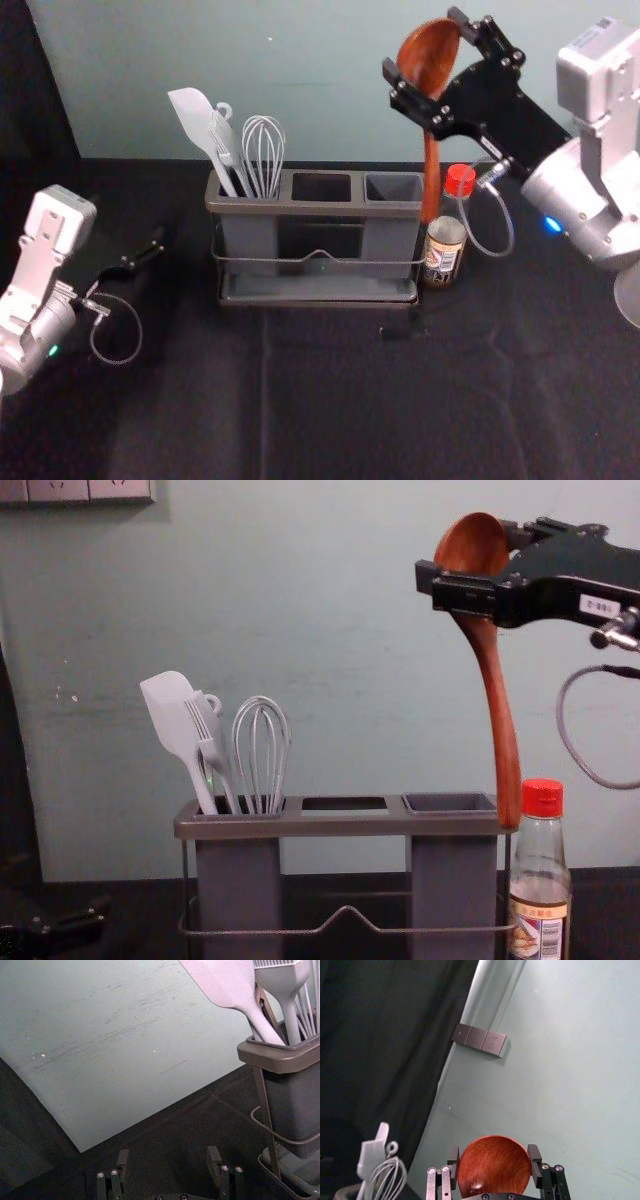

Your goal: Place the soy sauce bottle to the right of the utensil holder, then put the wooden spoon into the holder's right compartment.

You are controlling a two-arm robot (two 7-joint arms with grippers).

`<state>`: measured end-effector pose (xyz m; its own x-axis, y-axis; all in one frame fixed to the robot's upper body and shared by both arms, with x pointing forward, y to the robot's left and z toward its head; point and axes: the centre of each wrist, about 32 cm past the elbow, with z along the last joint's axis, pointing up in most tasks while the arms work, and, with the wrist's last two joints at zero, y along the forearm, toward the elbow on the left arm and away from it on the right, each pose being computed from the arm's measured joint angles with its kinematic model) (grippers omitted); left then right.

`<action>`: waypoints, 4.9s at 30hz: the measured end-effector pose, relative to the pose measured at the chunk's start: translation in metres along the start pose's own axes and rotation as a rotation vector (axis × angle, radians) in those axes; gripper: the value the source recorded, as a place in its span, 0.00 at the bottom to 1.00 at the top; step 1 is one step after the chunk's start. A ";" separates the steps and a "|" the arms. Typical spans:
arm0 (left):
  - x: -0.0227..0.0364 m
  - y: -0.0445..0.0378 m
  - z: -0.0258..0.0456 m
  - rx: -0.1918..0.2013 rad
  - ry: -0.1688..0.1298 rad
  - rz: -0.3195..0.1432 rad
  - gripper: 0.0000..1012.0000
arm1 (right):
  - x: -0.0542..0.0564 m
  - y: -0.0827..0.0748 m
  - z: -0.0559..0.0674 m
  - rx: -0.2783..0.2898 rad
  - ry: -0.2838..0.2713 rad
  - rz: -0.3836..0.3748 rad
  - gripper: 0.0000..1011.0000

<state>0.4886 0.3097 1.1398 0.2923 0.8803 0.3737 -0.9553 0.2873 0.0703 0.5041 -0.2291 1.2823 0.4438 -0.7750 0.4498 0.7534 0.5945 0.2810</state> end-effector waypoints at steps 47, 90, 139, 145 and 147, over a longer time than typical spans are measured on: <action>0.0000 0.0000 0.0000 0.000 0.000 0.000 0.99 | -0.023 0.031 -0.087 -0.013 0.082 0.014 0.83; 0.0000 0.0000 0.0000 0.000 0.000 0.000 0.99 | -0.031 0.023 -0.101 -0.045 0.120 0.048 0.83; 0.0000 0.0000 0.0000 0.000 0.000 0.000 0.99 | 0.014 -0.035 -0.055 0.000 0.033 -0.181 0.99; 0.0000 0.0000 0.0000 0.000 0.000 0.000 0.99 | 0.024 -0.044 -0.060 -0.169 0.060 -0.273 0.99; 0.0000 0.0000 0.0000 0.000 0.000 0.000 0.99 | 0.026 -0.047 -0.065 -0.244 0.074 -0.295 0.99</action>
<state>0.4886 0.3097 1.1398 0.2923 0.8803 0.3737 -0.9552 0.2874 0.0702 0.5119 -0.2908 1.2252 0.2181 -0.9237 0.3148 0.9431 0.2825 0.1756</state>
